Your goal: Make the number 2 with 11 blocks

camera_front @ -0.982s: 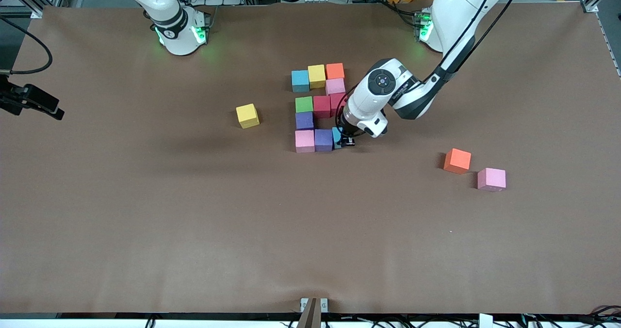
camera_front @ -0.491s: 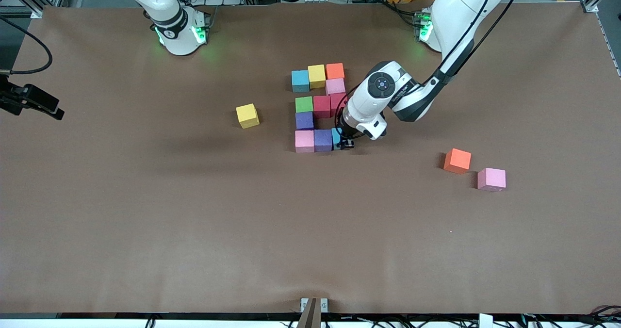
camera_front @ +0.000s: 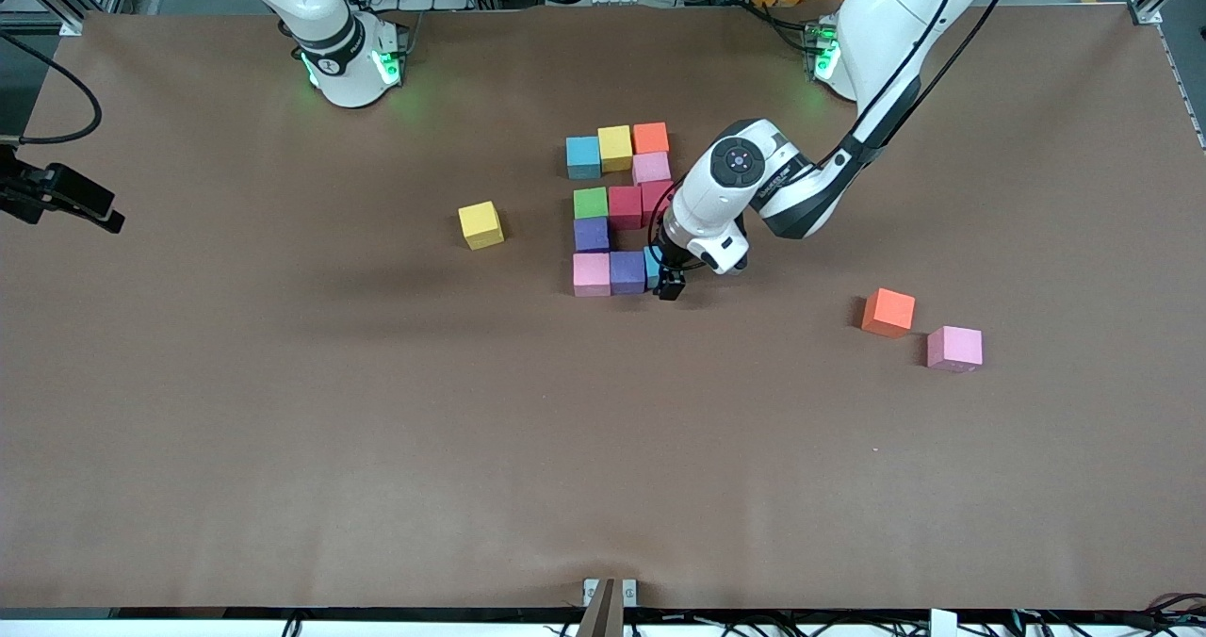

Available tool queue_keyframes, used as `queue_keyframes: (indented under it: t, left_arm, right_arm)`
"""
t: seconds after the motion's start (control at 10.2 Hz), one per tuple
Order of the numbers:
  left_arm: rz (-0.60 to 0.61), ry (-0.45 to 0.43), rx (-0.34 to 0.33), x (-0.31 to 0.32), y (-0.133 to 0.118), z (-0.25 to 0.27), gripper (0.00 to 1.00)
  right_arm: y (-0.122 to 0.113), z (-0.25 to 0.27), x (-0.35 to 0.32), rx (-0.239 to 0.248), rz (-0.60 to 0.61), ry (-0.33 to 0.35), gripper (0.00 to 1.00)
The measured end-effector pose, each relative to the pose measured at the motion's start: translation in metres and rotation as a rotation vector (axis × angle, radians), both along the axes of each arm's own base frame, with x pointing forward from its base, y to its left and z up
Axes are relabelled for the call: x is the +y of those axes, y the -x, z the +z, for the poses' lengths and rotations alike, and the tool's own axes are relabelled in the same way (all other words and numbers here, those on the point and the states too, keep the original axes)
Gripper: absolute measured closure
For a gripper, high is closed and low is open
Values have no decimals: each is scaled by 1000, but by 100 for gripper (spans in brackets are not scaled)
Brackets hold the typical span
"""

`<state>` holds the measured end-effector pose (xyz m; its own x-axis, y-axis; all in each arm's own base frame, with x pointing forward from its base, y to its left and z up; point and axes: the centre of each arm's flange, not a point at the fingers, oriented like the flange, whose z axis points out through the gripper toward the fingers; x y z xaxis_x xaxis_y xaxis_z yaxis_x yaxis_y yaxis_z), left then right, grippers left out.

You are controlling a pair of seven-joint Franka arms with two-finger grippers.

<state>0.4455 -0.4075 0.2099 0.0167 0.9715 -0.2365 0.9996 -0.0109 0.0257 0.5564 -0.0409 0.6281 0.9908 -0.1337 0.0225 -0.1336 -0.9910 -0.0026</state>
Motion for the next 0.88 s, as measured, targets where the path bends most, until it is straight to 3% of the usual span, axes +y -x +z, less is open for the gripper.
queue_keyframes:
  t: [0.29,0.59,0.88]
  left_arm:
    - [-11,12,-41,-4,-6,18,0]
    - [-46,51,-150,-25,-4,89,0]
    - [-91,32,-215,-32,-9,139,0]
  right_arm:
    - [0,-1,1,6,3,0,0]
    - [-1,-1,2,2,4,0,0]
    - [0,7,6,-8,15,1,0]
